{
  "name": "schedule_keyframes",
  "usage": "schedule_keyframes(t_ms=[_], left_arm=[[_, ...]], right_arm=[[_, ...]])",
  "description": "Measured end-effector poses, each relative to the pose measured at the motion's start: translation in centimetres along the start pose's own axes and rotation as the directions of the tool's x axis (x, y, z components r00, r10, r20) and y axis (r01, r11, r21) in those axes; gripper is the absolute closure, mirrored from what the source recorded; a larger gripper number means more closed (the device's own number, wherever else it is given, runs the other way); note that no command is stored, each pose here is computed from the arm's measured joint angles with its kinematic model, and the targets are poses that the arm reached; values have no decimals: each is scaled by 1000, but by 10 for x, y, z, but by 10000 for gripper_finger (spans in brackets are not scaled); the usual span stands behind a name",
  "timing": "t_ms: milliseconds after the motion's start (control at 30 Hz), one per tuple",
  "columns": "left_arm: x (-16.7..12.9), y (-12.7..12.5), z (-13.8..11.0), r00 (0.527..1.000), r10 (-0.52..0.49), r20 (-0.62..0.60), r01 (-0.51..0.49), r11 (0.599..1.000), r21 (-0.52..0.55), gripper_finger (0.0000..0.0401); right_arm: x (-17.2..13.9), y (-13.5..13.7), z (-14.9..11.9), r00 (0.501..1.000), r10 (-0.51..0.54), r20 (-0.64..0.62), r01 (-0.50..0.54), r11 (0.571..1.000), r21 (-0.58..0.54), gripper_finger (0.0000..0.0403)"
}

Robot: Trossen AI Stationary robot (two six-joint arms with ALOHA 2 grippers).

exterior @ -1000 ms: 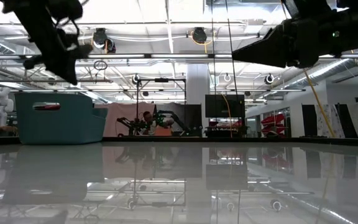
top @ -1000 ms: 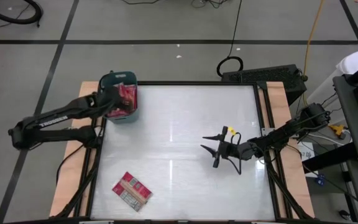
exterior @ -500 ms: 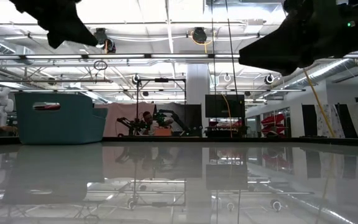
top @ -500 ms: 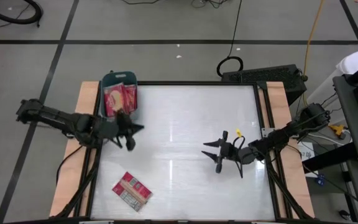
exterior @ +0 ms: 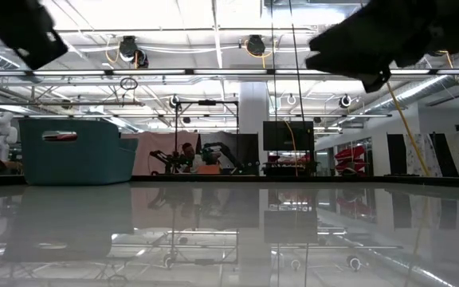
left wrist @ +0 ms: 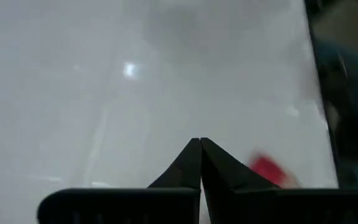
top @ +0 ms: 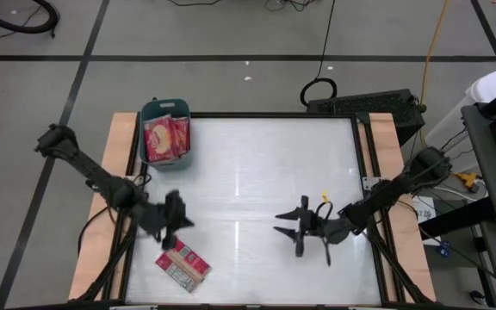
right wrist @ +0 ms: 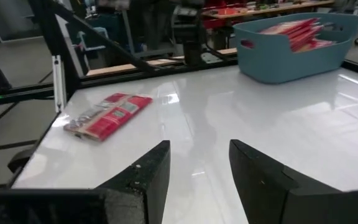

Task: Sort popcorn bags into baskets
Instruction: Stack the red popcorn bag on top of the other red popcorn bag into the blue bin

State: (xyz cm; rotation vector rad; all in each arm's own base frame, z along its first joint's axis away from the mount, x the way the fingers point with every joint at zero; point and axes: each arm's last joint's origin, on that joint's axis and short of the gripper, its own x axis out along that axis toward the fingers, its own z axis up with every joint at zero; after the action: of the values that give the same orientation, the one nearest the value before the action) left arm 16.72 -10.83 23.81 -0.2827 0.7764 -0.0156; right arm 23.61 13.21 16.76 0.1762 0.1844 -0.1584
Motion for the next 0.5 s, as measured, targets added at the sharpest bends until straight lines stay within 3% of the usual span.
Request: schedule_keyframes(t_ms=[233, 500], left_arm=[[27, -47, -40, 979, -117, -170, 139, 982, 126, 391], [48, -68, -86, 934, -86, -346, 144, 979, 146, 391]], right_arm=[[25, 23, -2, 1000, 0, -13, 0, 1000, -28, 243], [44, 25, -13, 999, 7, -46, -9, 998, -62, 243]])
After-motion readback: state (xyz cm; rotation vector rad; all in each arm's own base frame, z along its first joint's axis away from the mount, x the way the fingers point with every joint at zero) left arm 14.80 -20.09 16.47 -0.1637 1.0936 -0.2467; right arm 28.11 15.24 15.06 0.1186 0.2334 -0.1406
